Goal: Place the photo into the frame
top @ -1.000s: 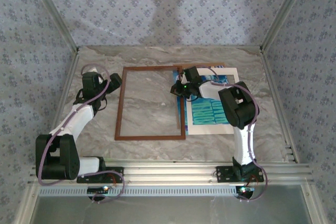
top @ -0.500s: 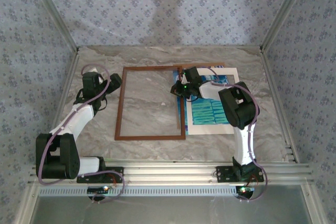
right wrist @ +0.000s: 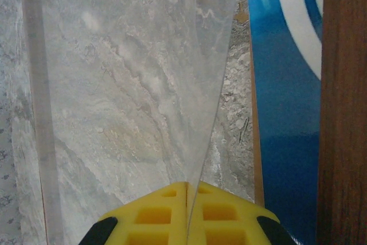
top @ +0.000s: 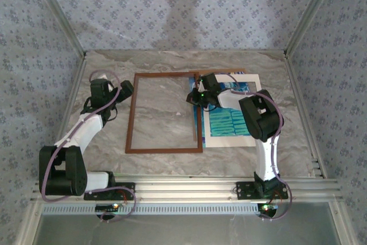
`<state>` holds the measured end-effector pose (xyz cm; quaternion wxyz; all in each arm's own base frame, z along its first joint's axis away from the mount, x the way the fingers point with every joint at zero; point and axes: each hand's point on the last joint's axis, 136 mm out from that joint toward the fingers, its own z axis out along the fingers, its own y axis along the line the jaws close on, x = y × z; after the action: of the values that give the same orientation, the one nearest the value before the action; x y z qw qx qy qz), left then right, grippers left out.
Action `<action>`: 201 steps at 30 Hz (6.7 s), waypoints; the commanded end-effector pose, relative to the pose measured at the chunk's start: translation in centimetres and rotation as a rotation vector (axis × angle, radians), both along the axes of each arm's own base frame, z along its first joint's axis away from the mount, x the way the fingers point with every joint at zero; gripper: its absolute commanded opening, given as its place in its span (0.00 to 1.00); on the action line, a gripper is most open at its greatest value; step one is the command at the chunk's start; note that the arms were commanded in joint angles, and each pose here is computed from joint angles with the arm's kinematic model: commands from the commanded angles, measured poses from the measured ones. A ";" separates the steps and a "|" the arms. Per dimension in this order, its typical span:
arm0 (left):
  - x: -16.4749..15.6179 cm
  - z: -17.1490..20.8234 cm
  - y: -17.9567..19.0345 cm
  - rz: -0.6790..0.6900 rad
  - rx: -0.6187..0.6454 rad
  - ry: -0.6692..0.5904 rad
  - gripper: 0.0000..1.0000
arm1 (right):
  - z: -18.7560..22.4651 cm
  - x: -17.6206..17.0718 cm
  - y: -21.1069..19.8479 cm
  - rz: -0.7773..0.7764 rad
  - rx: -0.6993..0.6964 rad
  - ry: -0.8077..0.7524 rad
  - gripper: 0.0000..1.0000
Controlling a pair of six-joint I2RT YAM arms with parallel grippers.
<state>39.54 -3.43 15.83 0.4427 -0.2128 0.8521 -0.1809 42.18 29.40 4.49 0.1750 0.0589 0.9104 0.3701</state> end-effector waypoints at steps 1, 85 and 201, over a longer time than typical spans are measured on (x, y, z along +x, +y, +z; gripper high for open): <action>0.5 0.4 -0.8 -0.041 0.001 -0.018 1.00 | 0.8 -0.2 -0.6 -0.014 -0.012 -0.007 0.00; 1.2 -1.2 -2.8 -0.134 -0.011 0.049 0.99 | 0.9 -0.4 -0.5 -0.013 -0.013 -0.011 0.00; 1.4 -2.3 -2.5 -0.131 0.017 0.071 1.00 | 2.9 -1.4 -2.8 0.069 -0.177 -0.040 0.70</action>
<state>40.28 -5.83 12.73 0.3881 -0.1690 0.8839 -0.1990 41.09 27.54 6.56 0.1785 0.0072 0.9356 0.3045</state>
